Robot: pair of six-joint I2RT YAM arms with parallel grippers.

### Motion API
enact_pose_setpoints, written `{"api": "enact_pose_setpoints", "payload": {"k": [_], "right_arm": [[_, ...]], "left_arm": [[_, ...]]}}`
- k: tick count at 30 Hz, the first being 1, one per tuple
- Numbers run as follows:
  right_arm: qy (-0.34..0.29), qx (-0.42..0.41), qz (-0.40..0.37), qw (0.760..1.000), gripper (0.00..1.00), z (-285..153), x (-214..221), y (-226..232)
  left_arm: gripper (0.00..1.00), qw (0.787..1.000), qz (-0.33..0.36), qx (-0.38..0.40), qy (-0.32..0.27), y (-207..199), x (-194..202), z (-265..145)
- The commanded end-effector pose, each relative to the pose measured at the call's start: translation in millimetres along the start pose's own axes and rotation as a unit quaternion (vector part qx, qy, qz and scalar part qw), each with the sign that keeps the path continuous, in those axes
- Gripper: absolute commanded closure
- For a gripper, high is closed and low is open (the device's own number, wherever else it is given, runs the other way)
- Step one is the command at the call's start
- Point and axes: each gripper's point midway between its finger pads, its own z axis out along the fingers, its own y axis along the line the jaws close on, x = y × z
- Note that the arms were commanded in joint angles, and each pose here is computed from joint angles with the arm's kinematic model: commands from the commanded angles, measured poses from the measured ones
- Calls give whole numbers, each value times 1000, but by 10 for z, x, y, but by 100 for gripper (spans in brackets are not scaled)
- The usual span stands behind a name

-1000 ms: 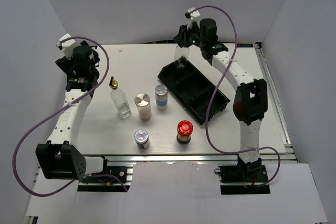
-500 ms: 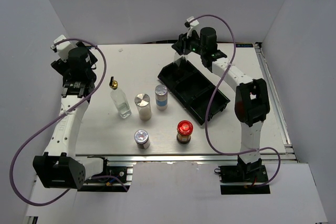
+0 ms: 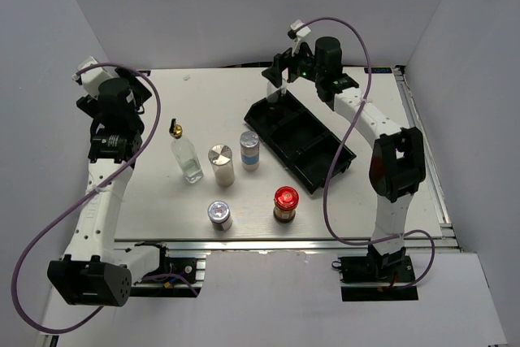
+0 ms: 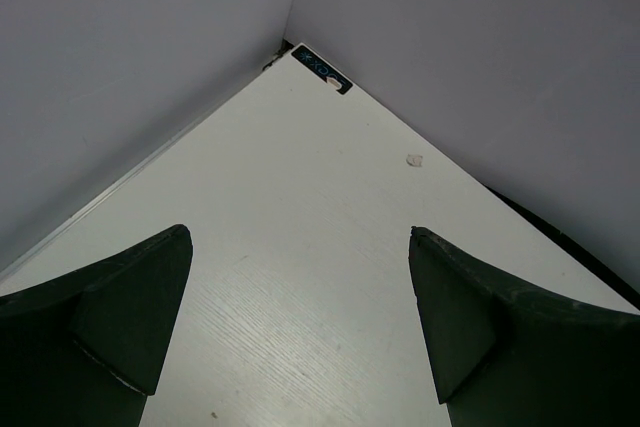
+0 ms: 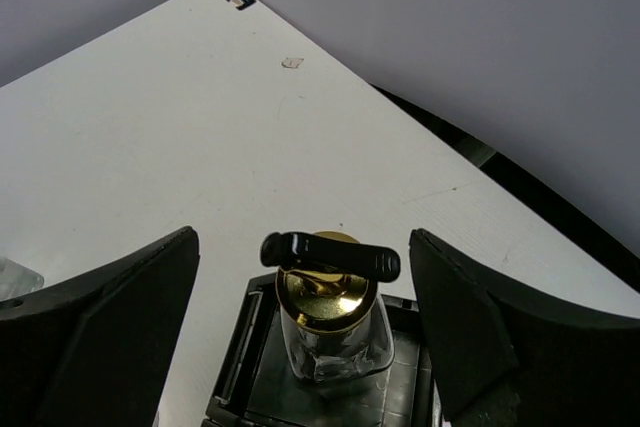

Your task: Organize the condiment bottles

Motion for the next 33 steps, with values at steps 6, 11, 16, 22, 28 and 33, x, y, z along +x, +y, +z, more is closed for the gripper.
{"api": "enact_pose_setpoints", "payload": {"k": [6,11,16,22,28,33], "right_arm": [[-64,37,-37,997,11,-370,-862,45],[-77,96,-25,992,11,-604,-1138,-48],[-77,118,-24,990,11,-843,-1235,-39],[-77,141,-24,987,10,-1111,-1227,-95],[-73,160,-19,984,11,-1332,-1099,-165],[-78,173,7,982,11,-1462,-1054,-224]], "left_arm": [[2,996,-5,81,29,-187,-7,-241],[2,983,42,171,49,-549,125,-377],[2,976,139,154,66,-762,411,-509],[2,975,155,140,73,-707,586,-638],[2,969,178,124,114,-565,965,-660],[2,955,208,155,143,-698,1306,-779]]}}
